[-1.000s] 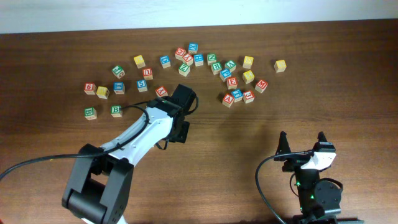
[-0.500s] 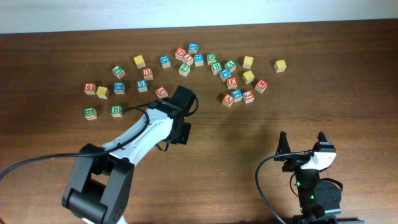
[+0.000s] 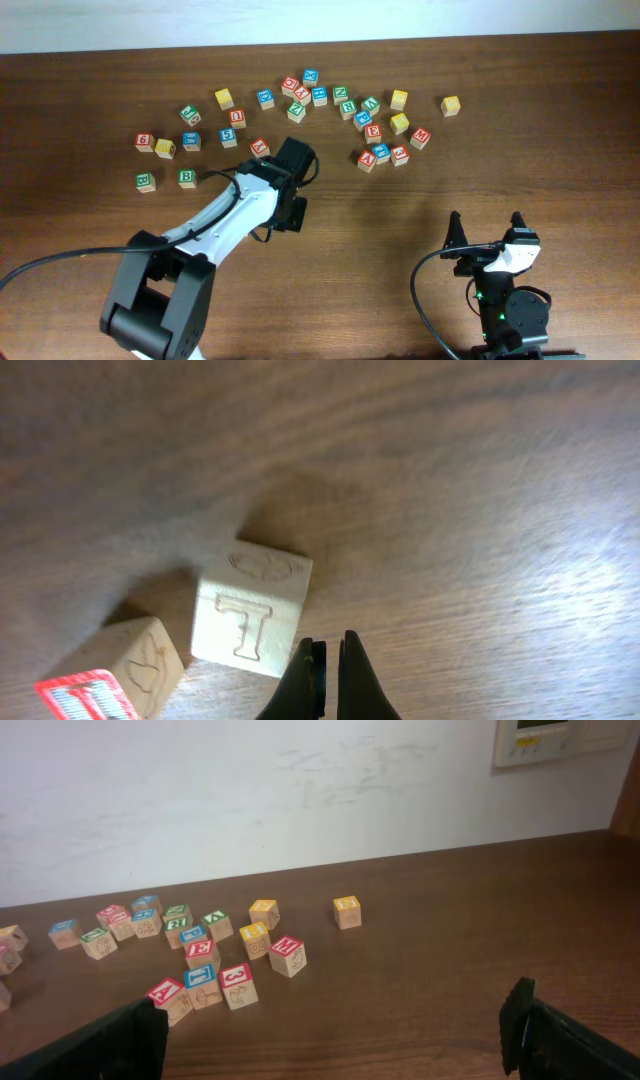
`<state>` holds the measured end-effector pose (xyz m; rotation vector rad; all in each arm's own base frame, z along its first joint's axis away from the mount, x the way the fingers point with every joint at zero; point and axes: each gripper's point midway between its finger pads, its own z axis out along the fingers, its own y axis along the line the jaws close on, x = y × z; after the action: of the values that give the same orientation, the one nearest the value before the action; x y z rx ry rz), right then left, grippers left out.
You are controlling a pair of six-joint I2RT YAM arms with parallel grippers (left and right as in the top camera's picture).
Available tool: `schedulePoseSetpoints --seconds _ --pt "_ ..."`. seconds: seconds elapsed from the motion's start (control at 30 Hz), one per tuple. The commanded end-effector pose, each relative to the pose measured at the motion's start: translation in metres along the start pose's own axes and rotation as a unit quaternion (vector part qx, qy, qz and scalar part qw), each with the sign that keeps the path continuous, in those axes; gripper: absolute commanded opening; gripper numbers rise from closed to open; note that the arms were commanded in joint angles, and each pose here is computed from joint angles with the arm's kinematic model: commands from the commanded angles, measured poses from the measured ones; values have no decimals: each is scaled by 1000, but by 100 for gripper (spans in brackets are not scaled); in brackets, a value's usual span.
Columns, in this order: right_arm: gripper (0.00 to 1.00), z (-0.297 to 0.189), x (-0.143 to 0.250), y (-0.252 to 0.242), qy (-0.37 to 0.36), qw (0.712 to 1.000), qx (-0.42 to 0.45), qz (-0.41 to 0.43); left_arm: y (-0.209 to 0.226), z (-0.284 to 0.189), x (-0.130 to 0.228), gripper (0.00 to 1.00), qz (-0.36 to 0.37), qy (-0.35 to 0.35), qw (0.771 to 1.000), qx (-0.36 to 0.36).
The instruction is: Spell out ICRA
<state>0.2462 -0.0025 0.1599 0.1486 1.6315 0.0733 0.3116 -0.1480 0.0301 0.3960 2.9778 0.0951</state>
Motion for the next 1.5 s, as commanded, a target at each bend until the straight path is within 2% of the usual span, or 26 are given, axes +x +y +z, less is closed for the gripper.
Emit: schedulePoseSetpoints --seconds 0.0,0.33,1.13,1.27,1.47 --pt "98 0 2 -4 1 1000 9 -4 8 -17 -16 0 1 -33 999 -20" --pt "98 0 2 -4 1 1000 9 -4 10 -5 -6 0 4 -9 1000 -26" --pt "98 0 2 -4 1 1000 9 -4 10 7 4 0 5 -2 1000 -26" --pt "98 0 2 -4 1 1000 9 -4 -13 22 19 0 6 13 999 40" --pt "98 0 2 -4 1 1000 9 -4 -18 38 32 0 13 10 999 46"
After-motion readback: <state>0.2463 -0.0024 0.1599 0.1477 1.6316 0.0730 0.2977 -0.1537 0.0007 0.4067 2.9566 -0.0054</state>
